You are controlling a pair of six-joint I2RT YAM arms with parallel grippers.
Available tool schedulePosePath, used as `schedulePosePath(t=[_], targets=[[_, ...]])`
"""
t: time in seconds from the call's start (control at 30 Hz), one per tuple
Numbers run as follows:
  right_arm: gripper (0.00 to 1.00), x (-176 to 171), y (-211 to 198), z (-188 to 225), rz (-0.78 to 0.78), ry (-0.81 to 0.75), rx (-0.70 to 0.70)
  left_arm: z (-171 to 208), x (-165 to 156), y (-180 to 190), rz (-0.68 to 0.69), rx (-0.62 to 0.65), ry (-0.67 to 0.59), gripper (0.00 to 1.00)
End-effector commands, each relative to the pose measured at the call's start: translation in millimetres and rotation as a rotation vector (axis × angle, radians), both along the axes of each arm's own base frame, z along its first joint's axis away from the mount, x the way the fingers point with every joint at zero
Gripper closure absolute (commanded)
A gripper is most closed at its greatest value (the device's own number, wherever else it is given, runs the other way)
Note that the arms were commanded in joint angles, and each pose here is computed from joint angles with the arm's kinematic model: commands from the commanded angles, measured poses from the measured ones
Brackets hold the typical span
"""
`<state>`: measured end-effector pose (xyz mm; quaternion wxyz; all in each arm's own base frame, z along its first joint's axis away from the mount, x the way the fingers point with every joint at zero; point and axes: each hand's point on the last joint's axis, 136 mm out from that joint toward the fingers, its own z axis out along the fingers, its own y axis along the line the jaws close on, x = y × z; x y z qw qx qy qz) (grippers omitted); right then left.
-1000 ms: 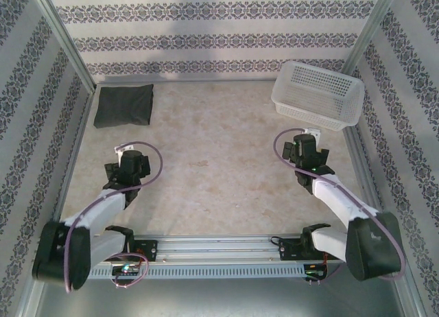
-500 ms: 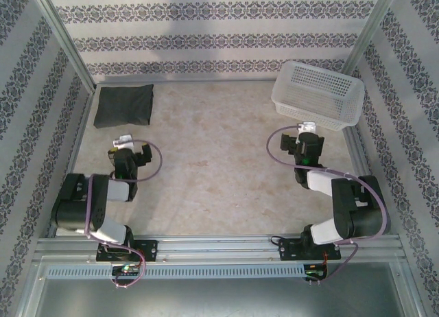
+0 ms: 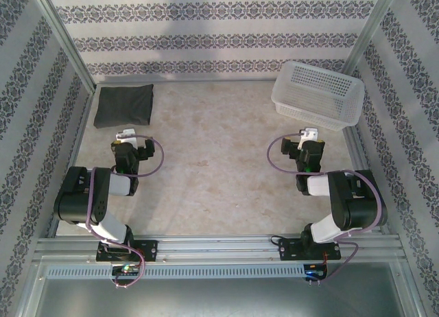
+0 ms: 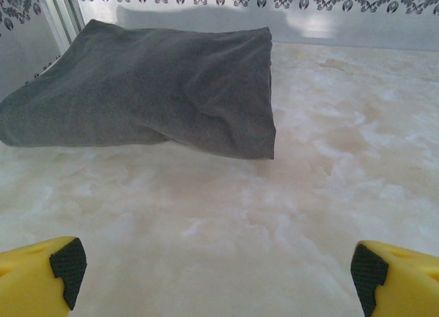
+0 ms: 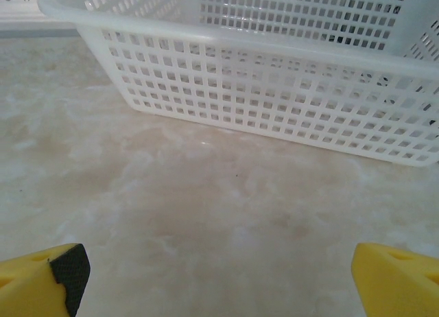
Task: Fold and stack the t-shirts
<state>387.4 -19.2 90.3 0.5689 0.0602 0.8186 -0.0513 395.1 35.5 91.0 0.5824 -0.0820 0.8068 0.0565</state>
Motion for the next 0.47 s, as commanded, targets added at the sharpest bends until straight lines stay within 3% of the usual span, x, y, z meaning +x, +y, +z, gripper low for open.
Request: schedulePosePath(t=[0.0, 0.1, 0.43], targets=[[0.02, 6.6, 6.2, 16.7, 0.02, -0.057, -0.001, 0.1, -4.4, -7.2, -0.04, 0.013, -0.014, 0.0], [0.02, 6.5, 6.5, 16.4, 0.022, -0.054, -0.003, 3.4, -10.0, -8.9, -0.05, 0.018, -0.053, 0.0], [0.02, 6.3, 6.3, 16.1, 0.023, -0.052, 0.0, -1.1, -1.5, -3.8, -0.012, 0.018, 0.007, 0.0]])
